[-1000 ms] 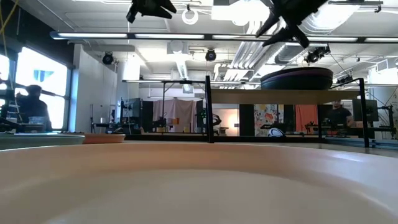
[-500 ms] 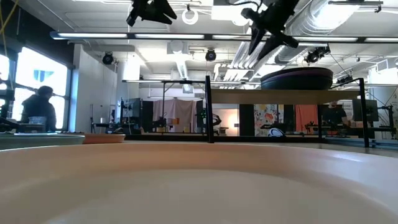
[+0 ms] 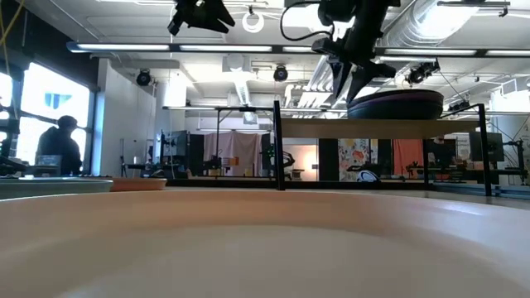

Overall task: Place and stack plates onto a shelf
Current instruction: Adjust the plates on the shelf, then put the orange plate on the shelf

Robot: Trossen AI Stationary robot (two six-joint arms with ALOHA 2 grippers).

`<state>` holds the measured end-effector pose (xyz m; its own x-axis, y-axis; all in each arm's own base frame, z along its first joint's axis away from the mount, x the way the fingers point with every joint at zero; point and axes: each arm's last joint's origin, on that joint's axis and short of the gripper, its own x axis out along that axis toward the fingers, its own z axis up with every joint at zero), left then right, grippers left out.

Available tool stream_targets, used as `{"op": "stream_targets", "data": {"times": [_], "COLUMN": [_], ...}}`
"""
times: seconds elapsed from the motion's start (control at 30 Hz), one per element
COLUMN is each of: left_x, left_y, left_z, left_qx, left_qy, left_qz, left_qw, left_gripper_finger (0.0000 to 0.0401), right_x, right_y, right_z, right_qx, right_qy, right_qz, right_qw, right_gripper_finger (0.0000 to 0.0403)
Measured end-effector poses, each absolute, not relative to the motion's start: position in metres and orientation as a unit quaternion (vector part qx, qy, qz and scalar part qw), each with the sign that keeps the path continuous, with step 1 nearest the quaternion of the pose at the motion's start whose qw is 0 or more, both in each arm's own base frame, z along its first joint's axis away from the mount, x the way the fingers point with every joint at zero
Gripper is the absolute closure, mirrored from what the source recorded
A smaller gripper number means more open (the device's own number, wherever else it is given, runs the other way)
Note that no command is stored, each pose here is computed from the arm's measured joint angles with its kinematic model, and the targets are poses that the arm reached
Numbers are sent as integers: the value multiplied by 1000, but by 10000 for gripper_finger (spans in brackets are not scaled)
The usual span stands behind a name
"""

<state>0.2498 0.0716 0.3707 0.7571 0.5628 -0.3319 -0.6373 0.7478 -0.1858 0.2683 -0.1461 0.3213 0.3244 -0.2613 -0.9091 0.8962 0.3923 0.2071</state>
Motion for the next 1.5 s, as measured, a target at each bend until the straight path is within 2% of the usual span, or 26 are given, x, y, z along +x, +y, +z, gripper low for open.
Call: {"op": "stream_targets", "data": {"times": [0.3,0.8,1.03,1.33,1.5], "left_x": [250,250,242,222,217], "left_y": [72,72,72,73,74], "left_z": [371,370,356,314,287], "left_qx": [-145,-145,-140,-173,-214], "left_qy": [128,131,211,358,397], "left_qz": [324,324,336,377,392], "left_qw": [926,926,907,837,802], "left_gripper_finger": [304,304,304,304,304], "right_x": [257,251,262,281,284], "right_y": [-150,-152,-145,-130,-128], "right_z": [317,316,318,322,323], "right_qx": [358,343,341,347,353], "right_qy": [451,462,462,442,438], "right_qz": [-446,-471,-409,-321,-302], "right_qw": [685,669,710,762,769], "right_gripper_finger": [269,269,269,269,269]}}
